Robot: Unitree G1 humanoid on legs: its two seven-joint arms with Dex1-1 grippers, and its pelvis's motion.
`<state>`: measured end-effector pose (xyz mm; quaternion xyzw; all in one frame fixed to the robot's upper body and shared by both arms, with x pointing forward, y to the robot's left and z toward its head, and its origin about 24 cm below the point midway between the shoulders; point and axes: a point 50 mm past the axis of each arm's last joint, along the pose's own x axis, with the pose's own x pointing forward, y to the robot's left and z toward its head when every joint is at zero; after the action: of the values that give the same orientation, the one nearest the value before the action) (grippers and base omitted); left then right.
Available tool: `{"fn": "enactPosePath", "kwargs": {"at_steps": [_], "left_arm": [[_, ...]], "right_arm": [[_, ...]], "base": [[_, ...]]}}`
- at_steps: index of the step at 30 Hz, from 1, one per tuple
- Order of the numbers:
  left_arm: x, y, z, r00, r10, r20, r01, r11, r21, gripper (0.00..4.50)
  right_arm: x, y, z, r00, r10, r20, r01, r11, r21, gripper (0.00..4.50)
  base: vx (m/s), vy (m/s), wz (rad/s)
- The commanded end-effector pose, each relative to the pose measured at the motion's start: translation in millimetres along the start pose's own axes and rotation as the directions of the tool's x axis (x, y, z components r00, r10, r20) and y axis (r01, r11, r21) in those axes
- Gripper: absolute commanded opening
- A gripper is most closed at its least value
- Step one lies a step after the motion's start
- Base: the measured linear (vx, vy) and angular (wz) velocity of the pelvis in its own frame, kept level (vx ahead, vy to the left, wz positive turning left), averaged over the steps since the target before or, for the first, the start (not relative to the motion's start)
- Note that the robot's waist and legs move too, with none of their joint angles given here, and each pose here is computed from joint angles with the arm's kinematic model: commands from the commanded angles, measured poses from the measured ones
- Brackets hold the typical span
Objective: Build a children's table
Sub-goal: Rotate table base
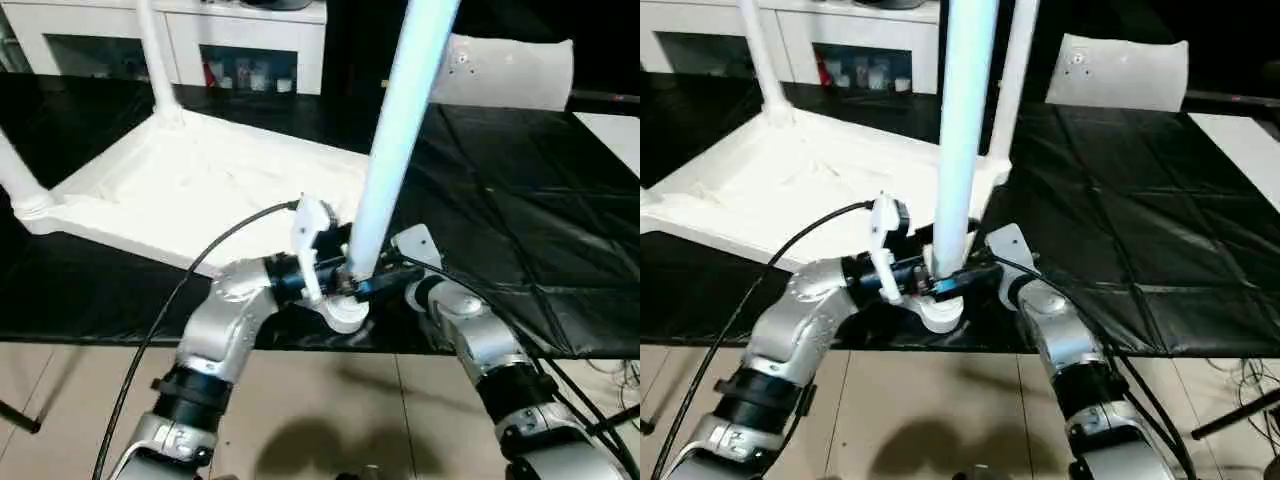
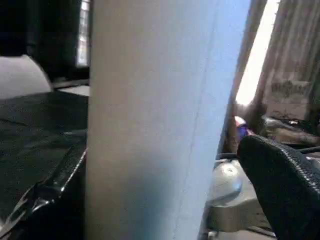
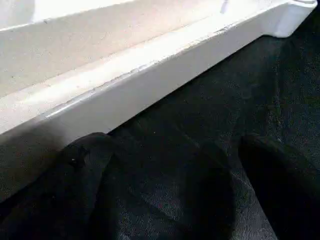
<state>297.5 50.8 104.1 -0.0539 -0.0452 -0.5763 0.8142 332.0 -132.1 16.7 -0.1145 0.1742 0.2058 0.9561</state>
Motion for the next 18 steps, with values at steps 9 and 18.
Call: {"fn": "enactPosePath", "kwargs": {"at_steps": [9, 18], "left_arm": [[-33, 9.8, -7.4, 0.989, 0.141, -0.036, -0.14, 0.99, 0.014, 4.4], [-80, 25.3, -22.0, 0.95, 0.108, -0.291, -0.073, 0.989, 0.131, 4.4]], "right_arm": [[-31.5, -20.7, 11.2, 0.979, -0.089, 0.183, 0.078, 0.995, 0.069, 4.5], [-70.2, -25.4, 2.1, 0.986, 0.054, 0.161, -0.049, 0.998, -0.034, 4.5]], "base": [[0.0, 0.0, 0.0], [0.0, 0.0, 0.0]]}}
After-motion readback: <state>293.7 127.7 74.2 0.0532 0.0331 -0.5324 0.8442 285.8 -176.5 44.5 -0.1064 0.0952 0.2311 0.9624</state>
